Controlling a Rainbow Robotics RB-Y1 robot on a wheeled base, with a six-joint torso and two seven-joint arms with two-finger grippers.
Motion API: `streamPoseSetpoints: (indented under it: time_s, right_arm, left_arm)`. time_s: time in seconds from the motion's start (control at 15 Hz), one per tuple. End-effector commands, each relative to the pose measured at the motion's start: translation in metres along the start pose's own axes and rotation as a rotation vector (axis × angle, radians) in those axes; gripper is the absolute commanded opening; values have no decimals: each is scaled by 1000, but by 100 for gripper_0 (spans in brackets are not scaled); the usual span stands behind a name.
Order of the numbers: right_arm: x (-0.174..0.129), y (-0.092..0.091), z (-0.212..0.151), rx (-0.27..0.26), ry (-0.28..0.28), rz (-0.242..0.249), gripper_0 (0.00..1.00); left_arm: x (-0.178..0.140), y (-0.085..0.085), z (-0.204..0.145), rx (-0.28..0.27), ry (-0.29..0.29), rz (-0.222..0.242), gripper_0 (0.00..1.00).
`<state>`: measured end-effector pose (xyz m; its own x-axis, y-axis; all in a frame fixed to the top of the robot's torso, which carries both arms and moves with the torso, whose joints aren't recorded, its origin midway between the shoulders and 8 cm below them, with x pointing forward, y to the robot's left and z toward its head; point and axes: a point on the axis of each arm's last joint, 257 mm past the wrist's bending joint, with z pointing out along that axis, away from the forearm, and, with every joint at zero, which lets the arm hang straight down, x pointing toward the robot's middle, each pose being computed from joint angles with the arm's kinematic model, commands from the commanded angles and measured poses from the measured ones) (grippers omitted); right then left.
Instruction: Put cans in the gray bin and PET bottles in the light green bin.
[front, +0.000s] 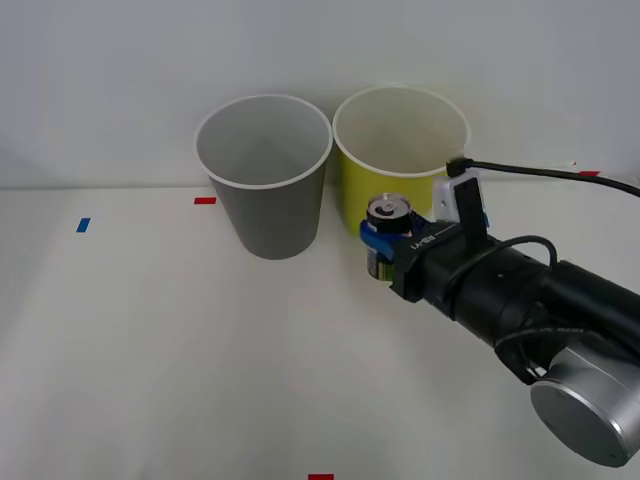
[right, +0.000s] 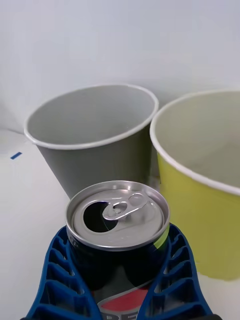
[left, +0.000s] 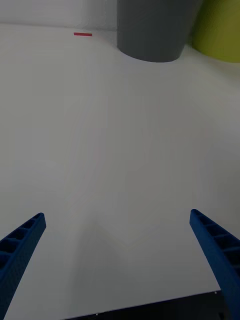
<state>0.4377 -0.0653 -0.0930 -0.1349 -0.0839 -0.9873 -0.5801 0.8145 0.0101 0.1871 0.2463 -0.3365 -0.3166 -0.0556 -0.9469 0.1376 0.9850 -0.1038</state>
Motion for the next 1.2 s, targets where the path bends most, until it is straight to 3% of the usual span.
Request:
streamPoseSetpoints:
  time_s: [0.07,0.2,0.4,0.8,1.07,1.2]
  right_arm:
    - [-37,7,5,-56,-50,-32,2]
    - [-67,15,8,-94,-84,-70,1]
    - [-89,27,16,-131,-110,-57,0]
    - [-138,44,86,-177,-164,-23,0]
    - [-151,61,123,-209,-228,1,0]
    - [-154,63,140,-191,-240,-30,0]
  left_arm:
    - [0,0,0,0,0,0,100]
    - [0,0,0,0,0,0,100]
    - [0,0,0,0,0,0,100]
    - [0,0,0,0,0,0,100]
    - [0,0,0,0,0,0,100]
    - [0,0,0,0,0,0,100]
